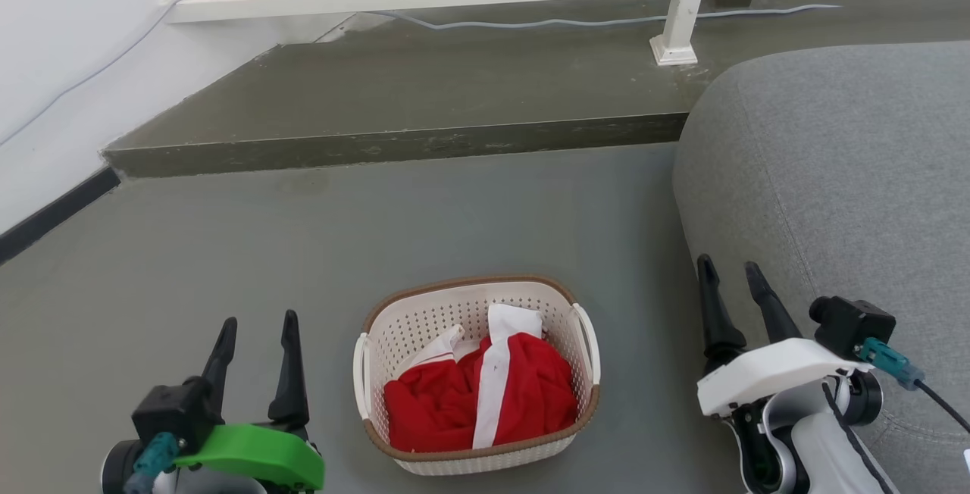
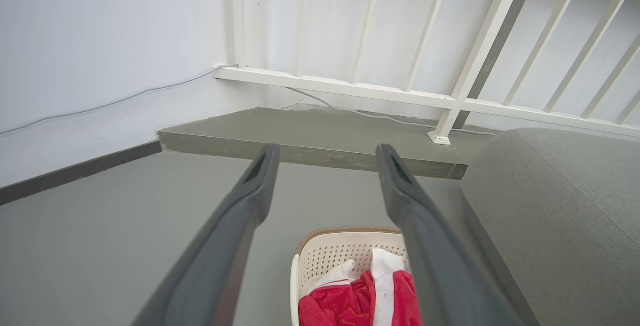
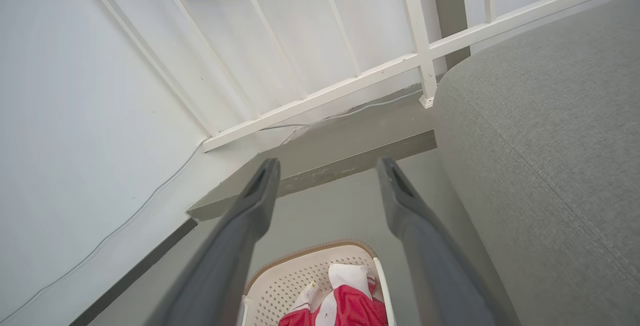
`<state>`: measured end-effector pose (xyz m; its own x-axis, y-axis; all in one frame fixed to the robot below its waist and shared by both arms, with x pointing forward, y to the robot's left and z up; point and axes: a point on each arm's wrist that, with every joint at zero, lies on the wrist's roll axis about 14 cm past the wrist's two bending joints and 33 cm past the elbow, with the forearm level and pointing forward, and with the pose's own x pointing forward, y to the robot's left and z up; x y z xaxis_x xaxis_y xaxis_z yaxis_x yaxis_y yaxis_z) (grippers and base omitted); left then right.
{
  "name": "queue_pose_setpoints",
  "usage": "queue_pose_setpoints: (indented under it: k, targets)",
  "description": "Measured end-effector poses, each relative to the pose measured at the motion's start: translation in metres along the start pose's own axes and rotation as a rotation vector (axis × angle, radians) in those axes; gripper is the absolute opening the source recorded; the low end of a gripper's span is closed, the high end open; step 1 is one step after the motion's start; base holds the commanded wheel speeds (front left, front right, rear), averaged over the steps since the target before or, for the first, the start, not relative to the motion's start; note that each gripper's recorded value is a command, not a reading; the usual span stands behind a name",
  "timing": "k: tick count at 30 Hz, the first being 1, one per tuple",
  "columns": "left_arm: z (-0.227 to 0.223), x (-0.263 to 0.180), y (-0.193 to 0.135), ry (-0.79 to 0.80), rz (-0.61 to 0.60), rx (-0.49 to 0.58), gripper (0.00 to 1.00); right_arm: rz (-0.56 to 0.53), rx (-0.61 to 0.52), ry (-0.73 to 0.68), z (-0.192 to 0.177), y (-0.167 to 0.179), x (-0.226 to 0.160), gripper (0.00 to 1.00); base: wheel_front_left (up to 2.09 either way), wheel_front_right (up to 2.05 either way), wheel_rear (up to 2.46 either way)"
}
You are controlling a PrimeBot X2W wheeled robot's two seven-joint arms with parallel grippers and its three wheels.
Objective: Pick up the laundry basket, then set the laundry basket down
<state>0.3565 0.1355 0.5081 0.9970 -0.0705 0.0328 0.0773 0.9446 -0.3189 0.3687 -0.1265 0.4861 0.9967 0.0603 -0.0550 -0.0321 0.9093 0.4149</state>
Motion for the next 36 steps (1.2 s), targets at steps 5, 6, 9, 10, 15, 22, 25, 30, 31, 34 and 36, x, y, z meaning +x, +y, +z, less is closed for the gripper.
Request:
queue_pose_setpoints:
  k: [5,6,9,10,15,22,25,30,31,34,36]
  targets:
    - [0.0,-0.003,-0.005,-0.012,-0.013,0.057,1.0,0.024,-0.06,-0.023,0.003,0.007,0.0,1.0,0.0,0.0,0.0]
    - [0.001,-0.003,-0.005,-0.017,-0.014,0.07,1.0,0.025,-0.076,-0.025,0.004,0.008,-0.001,1.0,0.0,0.0,0.0]
    - [0.005,-0.003,-0.009,-0.036,-0.025,0.112,1.0,0.035,-0.108,-0.04,0.006,0.012,-0.001,1.0,0.0,0.0,0.0]
    - [0.006,-0.004,-0.009,-0.04,-0.025,0.121,1.0,0.041,-0.121,-0.042,0.006,0.013,-0.001,1.0,0.0,0.0,0.0]
    - [0.009,-0.004,-0.016,-0.066,-0.047,0.19,1.0,0.066,-0.195,-0.074,0.01,0.021,-0.001,1.0,0.0,0.0,0.0]
    - [0.011,-0.007,-0.022,-0.088,-0.068,0.254,1.0,0.085,-0.259,-0.099,0.011,0.028,-0.002,1.0,0.0,0.0,0.0]
    - [0.011,-0.006,-0.022,-0.087,-0.068,0.254,1.0,0.086,-0.258,-0.097,0.011,0.028,-0.002,1.0,0.0,0.0,0.0]
    - [0.009,-0.006,-0.022,-0.083,-0.065,0.247,1.0,0.089,-0.256,-0.096,0.01,0.029,-0.002,1.0,0.0,0.0,0.0]
    - [0.009,-0.006,-0.021,-0.082,-0.065,0.246,1.0,0.09,-0.255,-0.096,0.01,0.029,-0.002,1.0,0.0,0.0,0.0]
    - [0.009,-0.006,-0.021,-0.079,-0.063,0.243,1.0,0.09,-0.253,-0.095,0.01,0.029,-0.002,1.0,0.0,0.0,0.0]
    - [0.008,-0.006,-0.021,-0.078,-0.062,0.24,1.0,0.09,-0.252,-0.094,0.01,0.03,-0.001,1.0,0.0,0.0,0.0]
